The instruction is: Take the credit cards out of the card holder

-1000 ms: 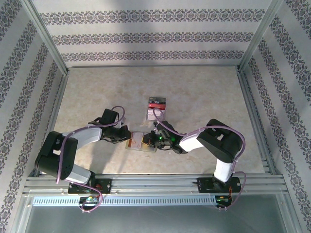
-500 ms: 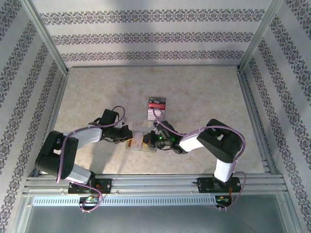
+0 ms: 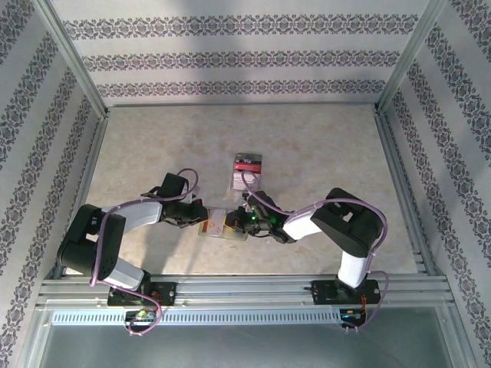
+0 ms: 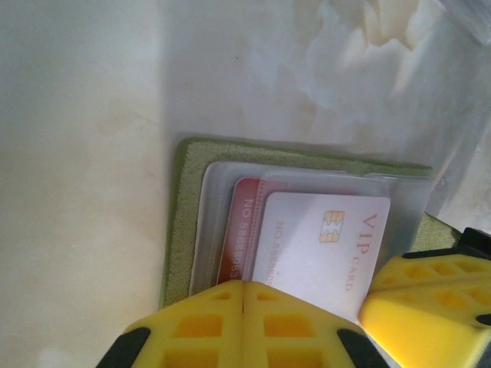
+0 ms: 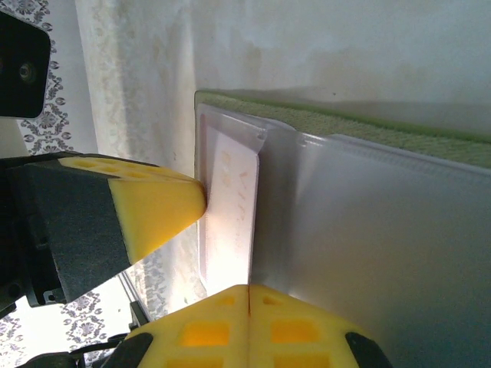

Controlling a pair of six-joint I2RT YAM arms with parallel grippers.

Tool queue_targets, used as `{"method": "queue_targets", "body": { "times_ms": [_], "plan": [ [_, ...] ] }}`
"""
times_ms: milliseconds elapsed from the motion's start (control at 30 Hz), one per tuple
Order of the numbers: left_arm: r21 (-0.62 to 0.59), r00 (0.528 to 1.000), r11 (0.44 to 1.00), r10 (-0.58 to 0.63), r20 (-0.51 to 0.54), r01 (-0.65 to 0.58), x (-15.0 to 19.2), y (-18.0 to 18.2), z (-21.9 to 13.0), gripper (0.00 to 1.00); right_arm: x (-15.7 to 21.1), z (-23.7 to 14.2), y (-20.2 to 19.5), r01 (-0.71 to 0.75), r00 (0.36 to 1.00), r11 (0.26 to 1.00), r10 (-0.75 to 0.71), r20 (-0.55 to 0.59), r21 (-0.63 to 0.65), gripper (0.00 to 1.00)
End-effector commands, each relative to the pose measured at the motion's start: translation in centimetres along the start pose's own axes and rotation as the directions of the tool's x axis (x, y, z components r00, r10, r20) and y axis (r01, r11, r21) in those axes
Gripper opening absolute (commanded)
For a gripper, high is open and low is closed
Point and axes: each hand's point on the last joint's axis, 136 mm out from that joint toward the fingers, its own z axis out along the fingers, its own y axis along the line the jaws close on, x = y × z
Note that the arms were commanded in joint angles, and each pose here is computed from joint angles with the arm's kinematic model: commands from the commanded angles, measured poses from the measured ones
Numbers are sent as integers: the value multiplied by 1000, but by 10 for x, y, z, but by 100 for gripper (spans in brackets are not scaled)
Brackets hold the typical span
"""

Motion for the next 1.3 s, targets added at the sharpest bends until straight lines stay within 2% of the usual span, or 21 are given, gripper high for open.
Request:
{"method": "queue_targets", "body": {
  "times_ms": [0,400,567,667,933,1267],
  "plan": [
    [-102,999,995,-21,-39,17,11,27,6,0,-2,-5,2,19,1000,1000,-19,10,-17,0],
    [-155,999,988,-20,-46,12,15,38,5,0,0,-9,-3,7,1000,1000,-7,4,-14,2],
    [-143,999,990,-15,-44,9,14,35,4,0,-1,-7,1,8,1000,1000,-8,-1,-23,22],
    [-129,999,992,-11,-36,6,13,30,2,0,-2,-4,-1,-8,1000,1000,8,-3,-14,26],
    [-129,999,992,-9,-36,4,12,30,2,0,-4,7,1,-34,999,999,34,-12,-15,26],
    [-139,999,990,-8,-36,3,10,31,2,0,-6,0,-2,-38,999,999,38,11,-11,13]
  ]
}}
